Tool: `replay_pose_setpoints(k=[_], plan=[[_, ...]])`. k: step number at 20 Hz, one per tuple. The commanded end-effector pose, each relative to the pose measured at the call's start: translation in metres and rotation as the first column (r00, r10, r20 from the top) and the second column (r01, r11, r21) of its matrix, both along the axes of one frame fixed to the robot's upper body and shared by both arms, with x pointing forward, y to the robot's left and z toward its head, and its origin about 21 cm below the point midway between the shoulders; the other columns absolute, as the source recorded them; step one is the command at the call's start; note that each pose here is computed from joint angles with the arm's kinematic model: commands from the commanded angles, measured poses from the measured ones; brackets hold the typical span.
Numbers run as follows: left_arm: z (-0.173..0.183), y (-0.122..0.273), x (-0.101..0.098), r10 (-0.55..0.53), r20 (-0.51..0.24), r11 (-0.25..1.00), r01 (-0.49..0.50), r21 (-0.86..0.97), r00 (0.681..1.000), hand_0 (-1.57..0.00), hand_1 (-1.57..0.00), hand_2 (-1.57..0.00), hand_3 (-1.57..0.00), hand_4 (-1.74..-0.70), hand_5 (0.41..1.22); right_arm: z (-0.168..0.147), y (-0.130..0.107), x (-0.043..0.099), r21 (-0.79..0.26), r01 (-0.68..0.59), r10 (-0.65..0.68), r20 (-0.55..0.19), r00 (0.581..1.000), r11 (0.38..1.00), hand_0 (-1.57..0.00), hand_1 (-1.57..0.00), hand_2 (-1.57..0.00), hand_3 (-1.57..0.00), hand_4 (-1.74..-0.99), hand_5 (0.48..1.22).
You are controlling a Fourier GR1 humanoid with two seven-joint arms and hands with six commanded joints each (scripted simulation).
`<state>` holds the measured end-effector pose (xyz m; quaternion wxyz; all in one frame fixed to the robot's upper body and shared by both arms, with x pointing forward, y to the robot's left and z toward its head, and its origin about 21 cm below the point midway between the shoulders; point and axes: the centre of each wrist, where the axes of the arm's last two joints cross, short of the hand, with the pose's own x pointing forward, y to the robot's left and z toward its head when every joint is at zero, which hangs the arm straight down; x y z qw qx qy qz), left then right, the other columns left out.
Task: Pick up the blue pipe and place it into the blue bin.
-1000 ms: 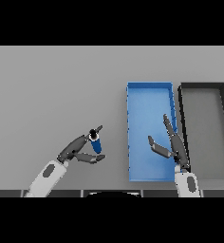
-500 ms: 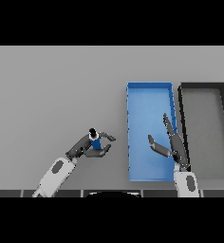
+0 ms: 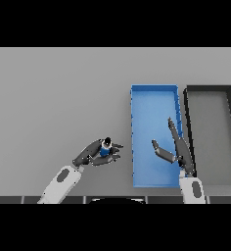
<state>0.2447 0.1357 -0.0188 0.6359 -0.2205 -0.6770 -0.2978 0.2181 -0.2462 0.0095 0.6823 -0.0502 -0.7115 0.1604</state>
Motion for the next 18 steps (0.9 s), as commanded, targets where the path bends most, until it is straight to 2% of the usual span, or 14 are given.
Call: replay_pose_setpoints(k=[1, 4, 6, 8, 13, 15, 18], plan=[[0.006, -0.004, 0.0, -0.012, 0.02, 1.0, 0.012, -0.028, 1.0, -1.47, -1.48, -1.49, -1.43, -1.7, 1.187, -0.002, 0.002, -0.001, 0.009, -0.002, 0.002, -0.005, 1.0, 1.0, 0.0, 0.0, 0.0, 0.0, -1.279, 0.656], [0.025, -0.014, 0.006, -0.035, 0.082, 0.996, 0.042, -0.081, 0.996, -1.52, -1.52, -1.53, -1.45, -1.71, 1.204, -0.003, -0.002, 0.002, -0.002, -0.002, 0.002, 0.011, 1.0, 1.0, 0.0, 0.0, 0.0, 0.0, -1.28, 0.663], [0.033, -0.021, 0.003, -0.065, 0.105, 0.992, 0.075, -0.103, 0.992, -1.54, -1.54, -1.54, -1.45, -1.72, 1.21, -0.002, -0.004, -0.001, -0.023, -0.004, 0.004, 0.014, 1.0, 1.0, 0.0, 0.0, 0.0, 0.0, -1.277, 0.673], [0.049, -0.026, 0.007, -0.075, 0.121, 0.992, 0.087, -0.095, 0.99, -1.55, -1.55, -1.55, -1.45, -1.72, 1.214, -0.001, 0.0, 0.003, -0.033, 0.001, -0.001, 0.007, 1.0, 0.999, 0.0, 0.0, 0.0, 0.0, -1.278, 0.682], [0.067, -0.034, 0.01, -0.108, 0.113, 0.989, 0.118, -0.084, 0.988, -1.56, -1.56, -1.57, -1.44, -1.73, 1.219, -0.005, -0.005, -0.003, -0.024, -0.006, 0.006, 0.025, 1.0, 1.0, 0.0, 0.0, 0.0, 0.0, -1.273, 0.688], [0.072, -0.035, 0.003, -0.119, 0.106, 0.989, 0.127, -0.069, 0.987, -1.57, -1.57, -1.57, -1.44, -1.73, 1.219, -0.005, -0.006, 0.0, -0.018, -0.016, 0.017, 0.011, 1.0, 1.0, 0.0, 0.0, 0.0, 0.0, -1.271, 0.688], [0.069, -0.032, 0.004, -0.114, 0.095, 0.992, 0.119, -0.045, 0.989, -1.57, -1.57, -1.57, -1.44, -1.73, 1.219, -0.004, -0.009, 0.01, -0.014, -0.044, 0.044, -0.016, 0.999, 0.999, 0.0, 0.0, 0.0, 0.0, -1.259, 0.688]])
